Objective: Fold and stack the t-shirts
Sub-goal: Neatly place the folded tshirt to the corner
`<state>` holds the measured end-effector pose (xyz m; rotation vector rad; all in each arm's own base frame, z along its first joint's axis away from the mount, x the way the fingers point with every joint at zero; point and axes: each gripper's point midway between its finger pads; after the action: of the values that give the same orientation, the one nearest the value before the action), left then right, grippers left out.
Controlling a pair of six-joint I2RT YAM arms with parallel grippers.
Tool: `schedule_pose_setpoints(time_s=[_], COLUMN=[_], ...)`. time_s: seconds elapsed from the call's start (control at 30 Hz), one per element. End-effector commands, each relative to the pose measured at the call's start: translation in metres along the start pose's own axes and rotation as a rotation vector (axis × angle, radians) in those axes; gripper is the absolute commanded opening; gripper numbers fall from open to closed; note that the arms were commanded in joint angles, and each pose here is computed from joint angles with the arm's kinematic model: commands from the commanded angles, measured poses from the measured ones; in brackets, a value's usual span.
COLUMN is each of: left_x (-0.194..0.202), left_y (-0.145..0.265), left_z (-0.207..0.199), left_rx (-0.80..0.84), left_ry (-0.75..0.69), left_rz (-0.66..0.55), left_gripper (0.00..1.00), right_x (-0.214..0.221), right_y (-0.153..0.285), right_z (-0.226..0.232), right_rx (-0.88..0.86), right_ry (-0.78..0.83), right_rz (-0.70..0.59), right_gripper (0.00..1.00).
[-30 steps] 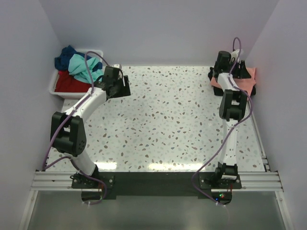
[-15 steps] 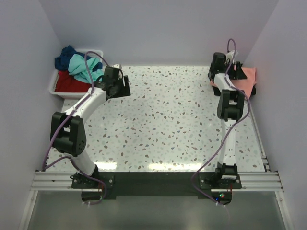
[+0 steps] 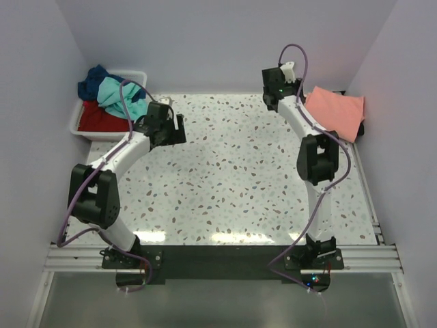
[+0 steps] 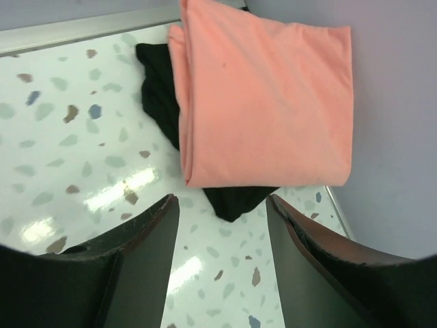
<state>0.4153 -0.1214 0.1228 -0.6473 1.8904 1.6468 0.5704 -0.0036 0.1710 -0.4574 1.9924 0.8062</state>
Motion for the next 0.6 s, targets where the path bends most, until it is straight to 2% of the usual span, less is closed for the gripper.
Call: schedule_pose_setpoints(time_s=[0.0,0.03,0.07,0.1,0.4,0.57], left_x=[-0.025,-0.023,-0.022,-0.024,-0.019,-0.022], left_y=[0.016,0.016,0.017,0.02,0.026,0.034], left_z=[0.0,0.002,0.002,0.002,0.006,0.006], left_rx=[0.02,0.017,0.016,0.018,0.001,-0.014], left_ry=[-0.031,-0.036,-0.04,-0.042,-0.059,-0.061], left_rz=[-0.116,-0.118,-0.121,-0.133,-0.155,-0.187], left_gripper=[0.86,0.87,0.98,1.0,1.0,1.0], right_x=[-0.012,-0.006,-0.005,0.006,0.069,0.078], right_y=[0.055,0.067,0.076,0.088,0.171,0.211], right_z=[-0.007,-0.001,0.001,0.004,0.015,0.006], right_rx=[-0.219,-0.257,-0.286,-0.35,-0.605,-0.716], right_ry=[-0.108,-0.101,-0.109,-0.102,-0.071,-0.079], right_rz=[0.071,0.08,0.084,0.113,0.215,0.22], right_gripper=[0.58,0.57,0.57,0.57,0.54,0.53])
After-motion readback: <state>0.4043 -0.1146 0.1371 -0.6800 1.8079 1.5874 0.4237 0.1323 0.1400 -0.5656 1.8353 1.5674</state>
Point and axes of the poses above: each gripper's point midway between its finger pads, its own y axis back along the fingers, its own z axis along the line the jaws close on, x = y × z, and after that the axes turned 10 degrees about -y, right-handed
